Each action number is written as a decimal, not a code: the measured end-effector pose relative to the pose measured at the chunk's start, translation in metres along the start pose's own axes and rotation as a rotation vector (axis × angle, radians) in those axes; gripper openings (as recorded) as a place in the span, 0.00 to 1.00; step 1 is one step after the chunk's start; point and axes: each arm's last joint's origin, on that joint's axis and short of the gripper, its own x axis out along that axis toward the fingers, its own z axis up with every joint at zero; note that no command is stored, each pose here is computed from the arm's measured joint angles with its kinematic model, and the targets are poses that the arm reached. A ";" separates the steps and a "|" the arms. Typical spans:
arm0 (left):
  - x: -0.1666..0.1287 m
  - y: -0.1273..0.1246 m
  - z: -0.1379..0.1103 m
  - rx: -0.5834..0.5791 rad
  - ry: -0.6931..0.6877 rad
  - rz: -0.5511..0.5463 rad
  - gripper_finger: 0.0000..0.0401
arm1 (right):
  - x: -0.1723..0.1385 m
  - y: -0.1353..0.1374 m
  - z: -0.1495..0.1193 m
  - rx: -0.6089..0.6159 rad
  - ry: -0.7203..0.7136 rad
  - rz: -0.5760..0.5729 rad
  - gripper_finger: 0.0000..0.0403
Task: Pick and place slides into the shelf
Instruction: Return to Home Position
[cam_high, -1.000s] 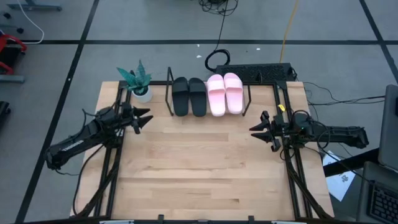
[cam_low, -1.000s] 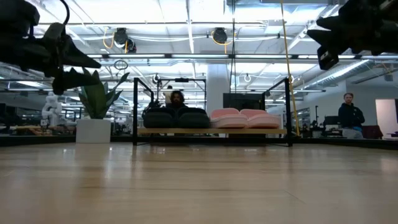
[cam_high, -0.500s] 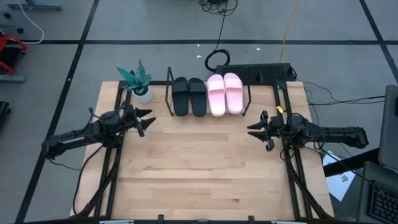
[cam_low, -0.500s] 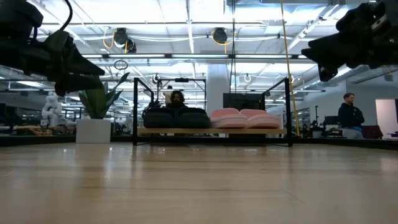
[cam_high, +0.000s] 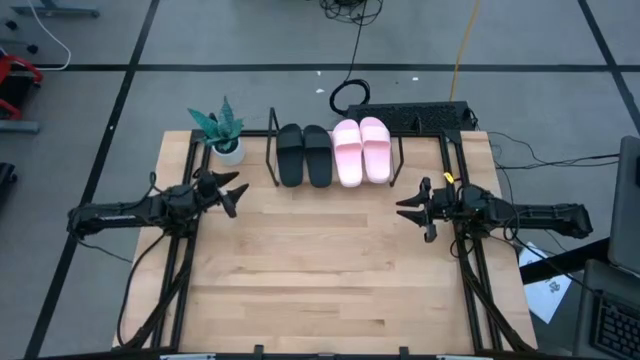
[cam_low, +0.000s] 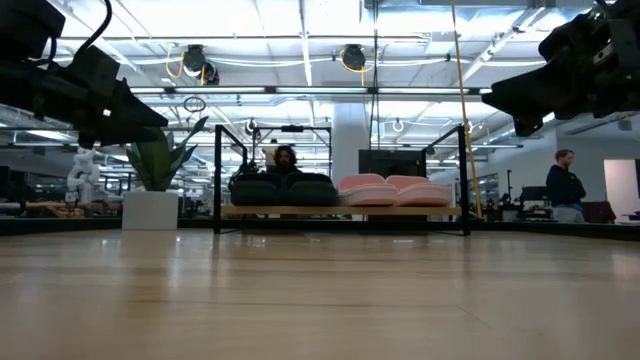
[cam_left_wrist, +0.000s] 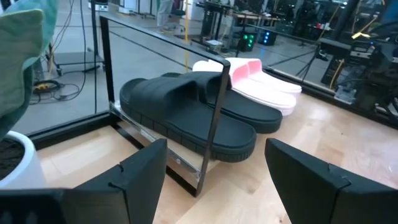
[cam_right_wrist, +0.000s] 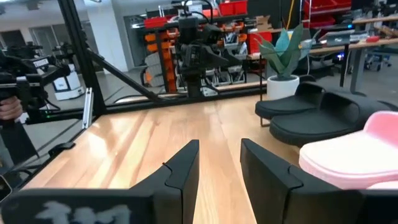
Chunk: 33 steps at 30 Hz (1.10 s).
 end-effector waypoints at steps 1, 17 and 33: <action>0.000 0.000 0.000 0.001 0.001 -0.004 0.68 | 0.000 0.000 0.000 -0.006 -0.004 0.000 0.27; -0.002 -0.005 -0.001 -0.070 0.022 -0.074 0.68 | 0.000 0.000 -0.001 -0.061 0.008 -0.009 0.27; -0.002 -0.006 0.000 -0.083 0.013 -0.086 0.68 | 0.000 0.000 -0.001 -0.090 0.008 -0.001 0.27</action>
